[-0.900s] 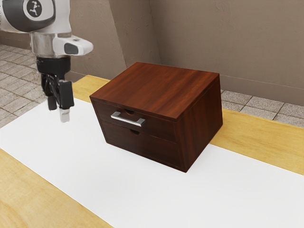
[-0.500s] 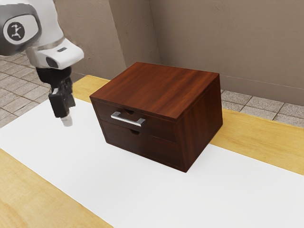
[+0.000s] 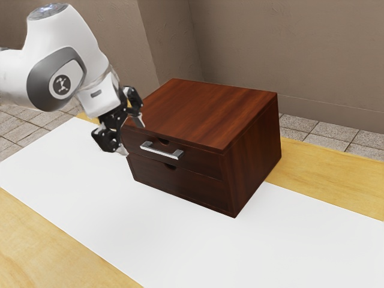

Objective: Pull the drawer handle with one arm to open the drawer

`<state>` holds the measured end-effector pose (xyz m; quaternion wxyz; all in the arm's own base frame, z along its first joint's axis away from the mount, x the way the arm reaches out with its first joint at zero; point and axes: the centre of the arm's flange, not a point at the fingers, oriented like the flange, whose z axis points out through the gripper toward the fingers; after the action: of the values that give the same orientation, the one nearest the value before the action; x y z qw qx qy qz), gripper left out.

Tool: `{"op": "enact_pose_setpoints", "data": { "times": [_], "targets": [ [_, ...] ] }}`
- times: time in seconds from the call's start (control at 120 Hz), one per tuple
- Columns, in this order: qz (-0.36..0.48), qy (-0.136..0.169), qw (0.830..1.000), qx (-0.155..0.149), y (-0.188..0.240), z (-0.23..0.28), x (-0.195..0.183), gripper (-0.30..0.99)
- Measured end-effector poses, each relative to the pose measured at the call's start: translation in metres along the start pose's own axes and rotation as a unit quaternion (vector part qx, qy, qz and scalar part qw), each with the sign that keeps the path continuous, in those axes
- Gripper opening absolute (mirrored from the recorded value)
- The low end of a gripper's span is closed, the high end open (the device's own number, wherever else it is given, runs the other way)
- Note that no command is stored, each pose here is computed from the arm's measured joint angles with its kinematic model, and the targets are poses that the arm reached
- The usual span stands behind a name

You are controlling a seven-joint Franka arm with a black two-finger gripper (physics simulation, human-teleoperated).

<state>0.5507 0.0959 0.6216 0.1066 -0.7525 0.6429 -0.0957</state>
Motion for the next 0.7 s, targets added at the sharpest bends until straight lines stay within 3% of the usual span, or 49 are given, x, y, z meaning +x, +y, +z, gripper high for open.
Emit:
{"op": "enact_pose_setpoints", "data": {
  "times": [0.267,0.7],
  "targets": [
    [0.062,0.037,0.997,0.010,-0.012,0.028,-0.005,0.33],
    [0.105,0.073,0.992,-0.006,-0.008,0.068,-0.021,0.25]
  ]
}}
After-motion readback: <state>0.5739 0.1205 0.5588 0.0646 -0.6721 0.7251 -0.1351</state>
